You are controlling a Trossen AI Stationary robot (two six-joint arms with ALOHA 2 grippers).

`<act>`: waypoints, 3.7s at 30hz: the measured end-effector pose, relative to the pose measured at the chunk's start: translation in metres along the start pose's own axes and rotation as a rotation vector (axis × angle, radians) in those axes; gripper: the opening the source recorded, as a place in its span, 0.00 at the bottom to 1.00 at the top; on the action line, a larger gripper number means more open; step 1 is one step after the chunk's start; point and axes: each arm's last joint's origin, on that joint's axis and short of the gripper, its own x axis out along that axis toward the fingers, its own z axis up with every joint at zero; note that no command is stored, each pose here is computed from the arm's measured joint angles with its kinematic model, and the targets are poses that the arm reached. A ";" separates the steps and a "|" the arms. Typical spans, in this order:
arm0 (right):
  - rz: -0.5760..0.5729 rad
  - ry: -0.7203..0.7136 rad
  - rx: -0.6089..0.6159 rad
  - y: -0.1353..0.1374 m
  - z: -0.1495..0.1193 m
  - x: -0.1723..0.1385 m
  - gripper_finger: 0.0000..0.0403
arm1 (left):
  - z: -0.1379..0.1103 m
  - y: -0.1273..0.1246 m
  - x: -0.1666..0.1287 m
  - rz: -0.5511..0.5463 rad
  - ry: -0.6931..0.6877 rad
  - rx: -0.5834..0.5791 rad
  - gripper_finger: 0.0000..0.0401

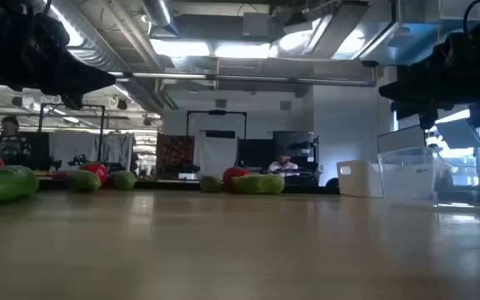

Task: Sort produce into baskets

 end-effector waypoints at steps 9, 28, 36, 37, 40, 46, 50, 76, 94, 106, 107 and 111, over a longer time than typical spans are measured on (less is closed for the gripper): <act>0.000 0.000 0.000 0.000 0.000 0.000 0.02 | 0.000 0.000 0.000 0.000 0.000 0.000 0.01; 0.000 0.000 0.000 0.000 0.000 0.000 0.02 | 0.000 0.000 0.000 0.000 0.000 0.000 0.01; 0.000 0.000 0.000 0.000 0.000 0.000 0.02 | 0.000 0.000 0.000 0.000 0.000 0.000 0.01; 0.000 0.000 0.000 0.000 0.000 0.000 0.02 | 0.000 0.000 0.000 0.000 0.000 0.000 0.01; 0.000 0.000 0.000 0.000 0.000 0.000 0.02 | 0.000 0.000 0.000 0.001 0.000 0.011 0.01; 0.000 0.000 0.000 0.000 0.000 0.000 0.02 | 0.000 0.000 0.000 0.002 -0.004 0.060 0.01; 0.000 0.000 0.000 0.000 0.000 0.000 0.02 | 0.000 0.000 0.000 0.002 -0.003 0.041 0.01; -0.131 -0.054 -0.220 -0.002 0.005 -0.001 0.02 | 0.011 0.001 -0.001 0.040 -0.130 -0.217 0.01; -0.130 -0.055 -0.220 -0.002 0.005 -0.001 0.02 | 0.036 0.002 0.008 0.223 -0.355 -0.026 0.01; -0.191 -0.069 -0.249 -0.004 0.006 -0.001 0.02 | 0.079 -0.002 0.051 0.329 -0.210 0.071 0.01; -0.192 -0.068 -0.249 -0.004 0.006 -0.001 0.02 | 0.083 -0.002 0.057 0.338 -0.197 0.079 0.01; -0.192 -0.068 -0.249 -0.004 0.006 -0.001 0.02 | 0.092 0.002 0.079 0.377 -0.146 0.119 0.01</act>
